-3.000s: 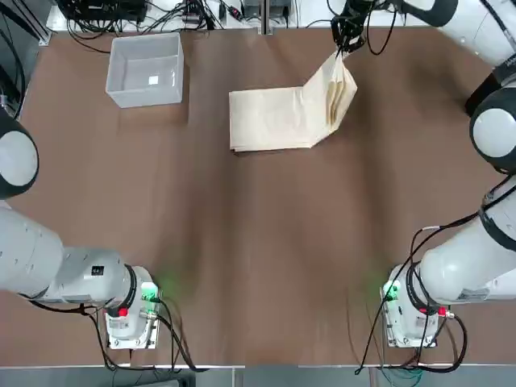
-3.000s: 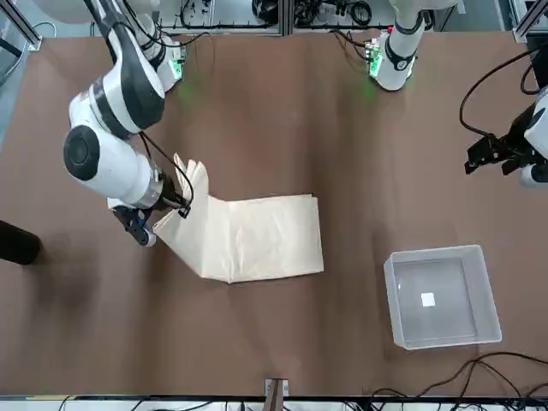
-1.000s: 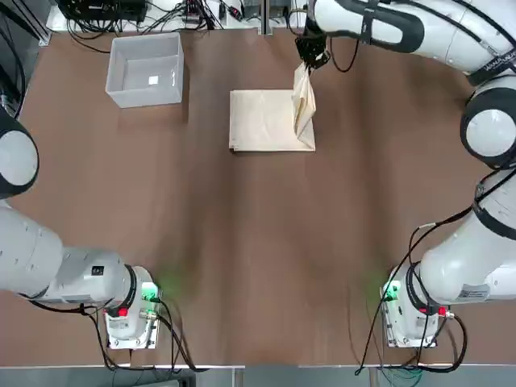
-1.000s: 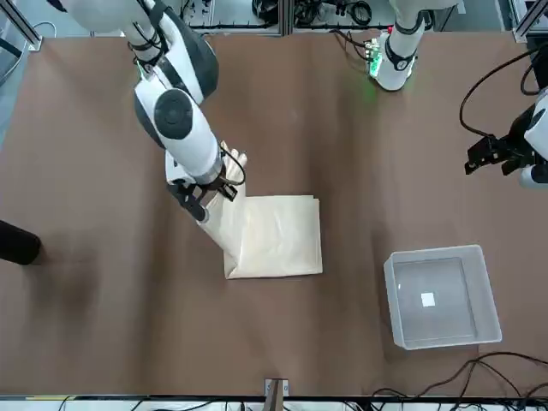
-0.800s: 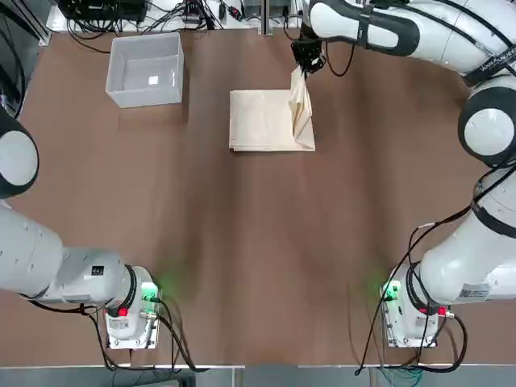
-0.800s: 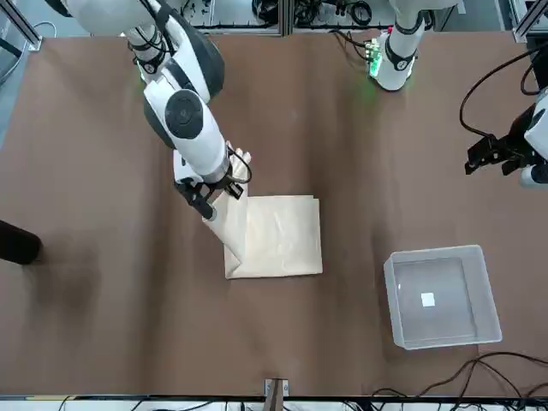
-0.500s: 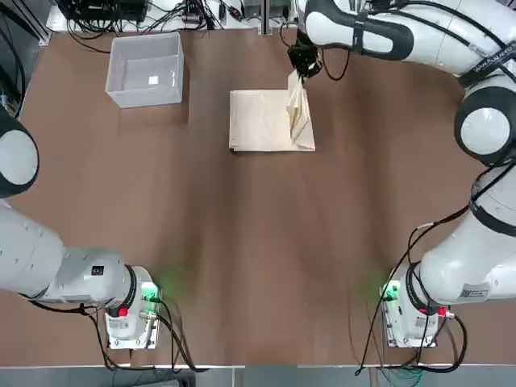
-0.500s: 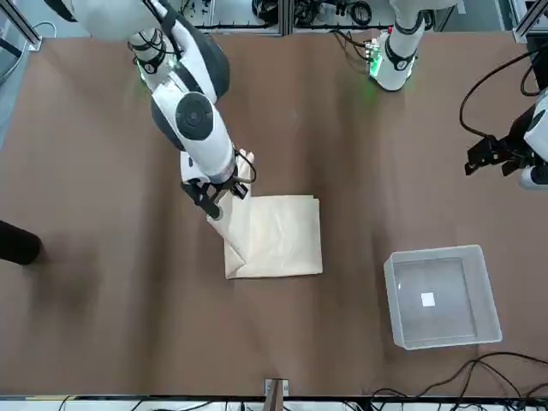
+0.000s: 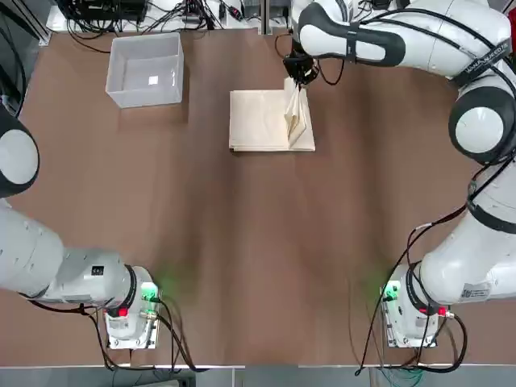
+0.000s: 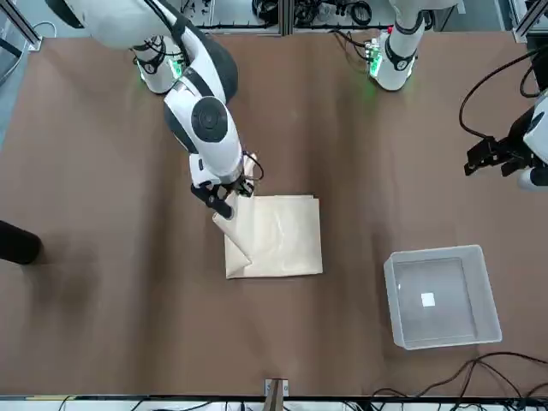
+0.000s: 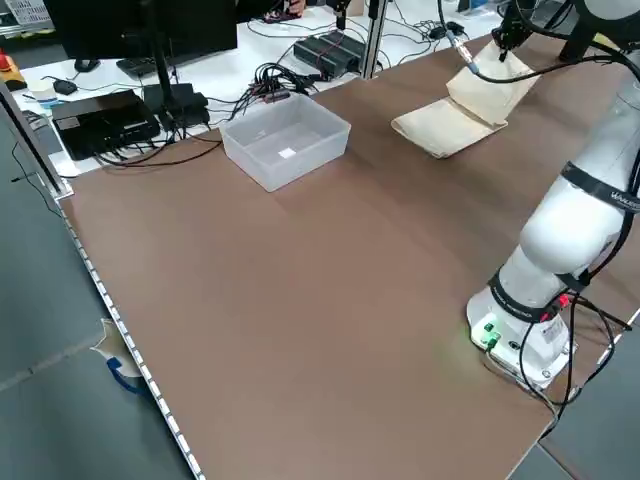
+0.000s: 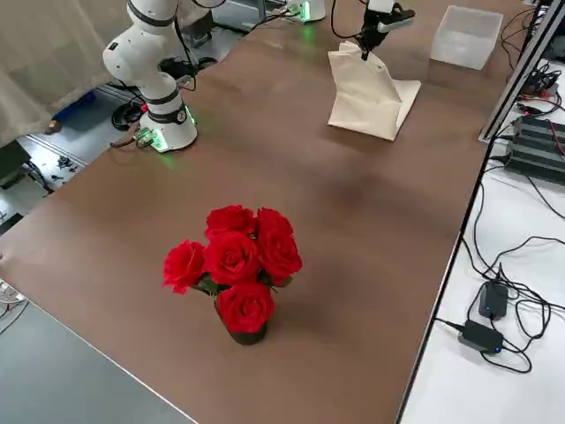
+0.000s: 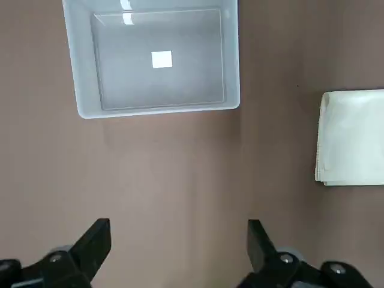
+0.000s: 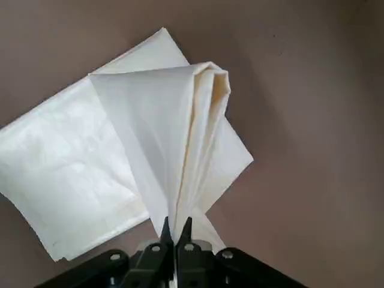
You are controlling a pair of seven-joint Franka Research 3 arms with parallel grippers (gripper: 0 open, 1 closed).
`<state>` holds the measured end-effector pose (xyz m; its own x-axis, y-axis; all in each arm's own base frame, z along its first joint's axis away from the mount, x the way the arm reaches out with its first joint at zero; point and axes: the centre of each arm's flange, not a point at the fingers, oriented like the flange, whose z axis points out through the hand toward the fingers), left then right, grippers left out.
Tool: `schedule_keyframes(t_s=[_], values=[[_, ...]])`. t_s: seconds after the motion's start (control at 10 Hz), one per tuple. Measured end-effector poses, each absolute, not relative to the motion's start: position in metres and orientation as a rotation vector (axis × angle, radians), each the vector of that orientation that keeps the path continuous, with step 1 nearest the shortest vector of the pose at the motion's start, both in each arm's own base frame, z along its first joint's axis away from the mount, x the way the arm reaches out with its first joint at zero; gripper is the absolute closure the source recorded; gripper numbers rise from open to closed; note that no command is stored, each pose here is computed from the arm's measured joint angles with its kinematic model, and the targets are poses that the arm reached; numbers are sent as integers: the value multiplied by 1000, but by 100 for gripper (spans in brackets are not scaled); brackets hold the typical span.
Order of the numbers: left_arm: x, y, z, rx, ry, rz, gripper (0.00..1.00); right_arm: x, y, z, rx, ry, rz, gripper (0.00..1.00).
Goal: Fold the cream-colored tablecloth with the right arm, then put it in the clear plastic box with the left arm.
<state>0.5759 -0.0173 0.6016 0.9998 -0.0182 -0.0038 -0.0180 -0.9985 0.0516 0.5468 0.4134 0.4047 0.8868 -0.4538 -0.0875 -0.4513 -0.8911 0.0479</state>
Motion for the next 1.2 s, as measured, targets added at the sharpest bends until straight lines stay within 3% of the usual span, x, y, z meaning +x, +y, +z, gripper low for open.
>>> schedule_keyframes(t_s=[1.2], values=[[576,-17,602,3090,-28,-7,0,541,459,399,3252,-383,-52,96]])
